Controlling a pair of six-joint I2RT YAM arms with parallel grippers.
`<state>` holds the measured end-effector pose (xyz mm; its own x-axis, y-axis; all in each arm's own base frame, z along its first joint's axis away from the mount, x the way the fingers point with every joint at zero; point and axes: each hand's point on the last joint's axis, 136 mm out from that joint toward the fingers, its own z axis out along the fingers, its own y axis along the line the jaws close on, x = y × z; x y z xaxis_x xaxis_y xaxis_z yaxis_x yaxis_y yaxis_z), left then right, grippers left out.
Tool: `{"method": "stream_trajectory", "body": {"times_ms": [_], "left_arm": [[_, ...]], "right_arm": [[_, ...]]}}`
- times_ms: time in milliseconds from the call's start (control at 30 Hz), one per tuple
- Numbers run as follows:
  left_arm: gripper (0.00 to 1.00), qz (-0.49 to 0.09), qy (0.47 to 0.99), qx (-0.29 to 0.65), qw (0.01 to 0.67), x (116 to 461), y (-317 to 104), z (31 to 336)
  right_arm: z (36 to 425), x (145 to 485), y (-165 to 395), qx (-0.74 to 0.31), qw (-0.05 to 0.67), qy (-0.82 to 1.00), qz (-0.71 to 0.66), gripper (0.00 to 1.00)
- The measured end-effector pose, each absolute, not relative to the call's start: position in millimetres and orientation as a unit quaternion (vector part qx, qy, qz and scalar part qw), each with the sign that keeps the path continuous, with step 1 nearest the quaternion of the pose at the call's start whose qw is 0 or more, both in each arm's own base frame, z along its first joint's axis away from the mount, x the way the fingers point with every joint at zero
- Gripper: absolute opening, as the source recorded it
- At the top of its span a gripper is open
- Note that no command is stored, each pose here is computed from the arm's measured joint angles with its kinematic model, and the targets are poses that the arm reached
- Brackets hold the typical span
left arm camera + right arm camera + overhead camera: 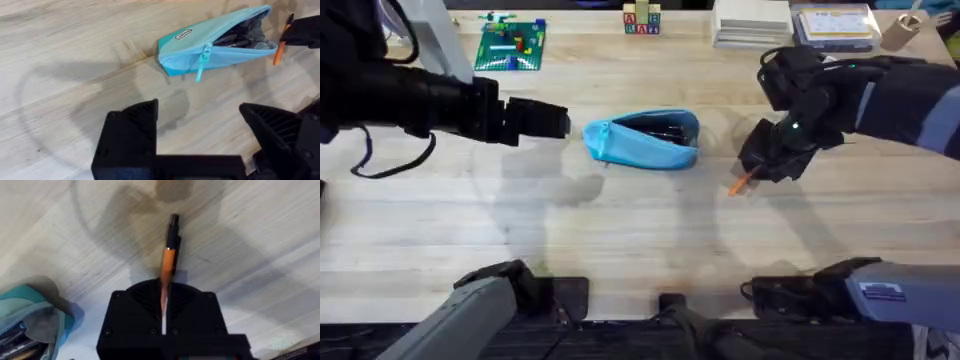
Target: Unzip the bag, pick up the pens from the table one at a time and place them inside, then zip the bag closed.
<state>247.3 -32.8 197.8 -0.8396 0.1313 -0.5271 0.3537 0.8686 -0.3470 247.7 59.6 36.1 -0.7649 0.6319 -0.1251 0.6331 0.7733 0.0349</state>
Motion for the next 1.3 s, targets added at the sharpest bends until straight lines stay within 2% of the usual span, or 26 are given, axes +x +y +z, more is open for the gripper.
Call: {"method": "stream_trajectory", "body": {"times_ms": [233,533,833,1000,1300], "left_arm": [[0.995,-0.221,0.933,0.13,0.251,247.3,-32.8,197.8],[0.995,-0.221,0.933,0.13,0.251,247.3,-32.8,197.8],[0.995,-0.221,0.933,0.13,0.251,247.4,-32.8,197.7],[0.995,-0.221,0.933,0.13,0.251,247.4,-32.8,197.7],[0.995,-0.221,0.933,0.13,0.252,247.3,-32.8,197.8]], "right_arm": [[52.4,265.3,65.7,0.291,0.087,0.953,0.009,0.033],[139.4,307.2,66.2,0.191,0.197,0.961,0.019,0.031],[191.2,327.9,70.8,0.006,0.267,0.964,-0.003,0.032],[211.9,335.3,91.0,-0.145,0.295,0.944,0.012,0.032],[223.8,317.8,151.2,-0.398,0.316,0.853,0.119,0.032]]}}
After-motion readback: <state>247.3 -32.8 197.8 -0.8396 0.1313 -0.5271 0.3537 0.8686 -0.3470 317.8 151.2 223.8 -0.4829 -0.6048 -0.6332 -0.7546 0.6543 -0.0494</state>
